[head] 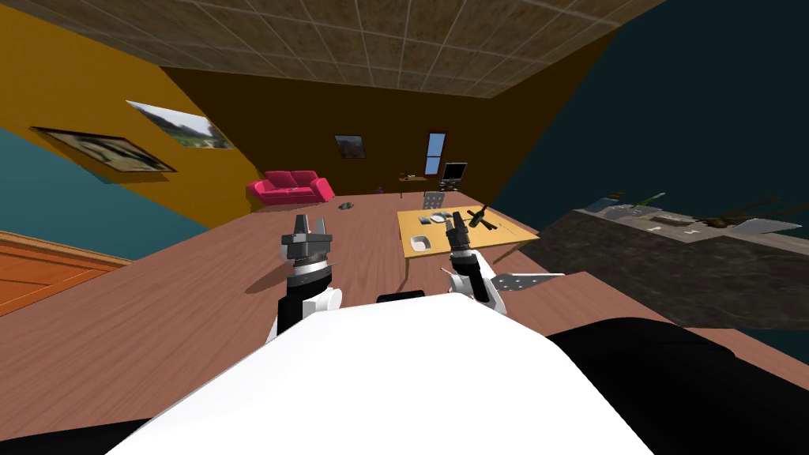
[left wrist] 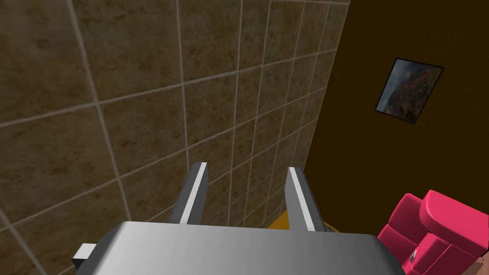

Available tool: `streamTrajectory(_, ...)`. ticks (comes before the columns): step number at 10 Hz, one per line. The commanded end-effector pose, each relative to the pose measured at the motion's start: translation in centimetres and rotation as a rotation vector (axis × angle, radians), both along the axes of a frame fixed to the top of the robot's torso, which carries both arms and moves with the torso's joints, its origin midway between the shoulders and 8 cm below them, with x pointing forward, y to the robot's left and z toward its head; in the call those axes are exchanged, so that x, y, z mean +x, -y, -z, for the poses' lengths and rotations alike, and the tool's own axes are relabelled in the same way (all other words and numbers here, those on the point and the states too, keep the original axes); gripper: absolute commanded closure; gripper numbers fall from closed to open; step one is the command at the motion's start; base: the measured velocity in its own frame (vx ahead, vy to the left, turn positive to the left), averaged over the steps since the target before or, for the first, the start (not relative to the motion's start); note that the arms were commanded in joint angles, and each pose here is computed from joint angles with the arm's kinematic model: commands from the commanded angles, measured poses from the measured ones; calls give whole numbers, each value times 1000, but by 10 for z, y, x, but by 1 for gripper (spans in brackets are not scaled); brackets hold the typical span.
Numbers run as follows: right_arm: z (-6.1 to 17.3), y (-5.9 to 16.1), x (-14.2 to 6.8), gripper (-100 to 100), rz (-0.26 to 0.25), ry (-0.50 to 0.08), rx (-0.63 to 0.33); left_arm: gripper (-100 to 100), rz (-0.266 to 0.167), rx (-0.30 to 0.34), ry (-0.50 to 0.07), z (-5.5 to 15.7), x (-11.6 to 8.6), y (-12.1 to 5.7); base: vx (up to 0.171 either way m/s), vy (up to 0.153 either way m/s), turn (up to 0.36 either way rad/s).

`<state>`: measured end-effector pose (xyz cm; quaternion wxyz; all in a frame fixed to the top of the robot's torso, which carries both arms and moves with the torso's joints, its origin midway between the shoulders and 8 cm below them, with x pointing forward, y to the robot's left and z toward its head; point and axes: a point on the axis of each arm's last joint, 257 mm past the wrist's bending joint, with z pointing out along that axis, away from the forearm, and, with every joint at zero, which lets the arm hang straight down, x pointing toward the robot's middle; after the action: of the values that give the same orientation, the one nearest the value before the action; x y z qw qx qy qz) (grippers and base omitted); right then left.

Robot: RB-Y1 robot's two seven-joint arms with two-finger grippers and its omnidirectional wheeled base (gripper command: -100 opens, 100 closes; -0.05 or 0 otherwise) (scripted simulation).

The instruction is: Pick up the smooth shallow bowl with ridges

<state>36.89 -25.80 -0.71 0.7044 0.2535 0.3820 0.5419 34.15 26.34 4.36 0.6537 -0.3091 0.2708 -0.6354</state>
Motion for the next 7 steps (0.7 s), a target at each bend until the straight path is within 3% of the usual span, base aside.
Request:
streamTrajectory(1, 24, -2, 6, -100, 25, -63, -88, 0, 0, 0, 0, 0, 0, 0, 30, 21, 179)
streamTrajectory(5, 92, 2, 17, -100, 103, -236, -308, 0, 0, 0, 0, 0, 0, 0, 40, 28, 162)
streamTrajectory(6, 92, 2, 17, -100, 105, -236, -317, 0, 0, 0, 0, 0, 0, 0, 26, 12, 78)
streamTrajectory(7, 111, 4, 17, -100, 127, -282, -378, 0, 0, 0, 0, 0, 0, 0, 23, 16, 114)
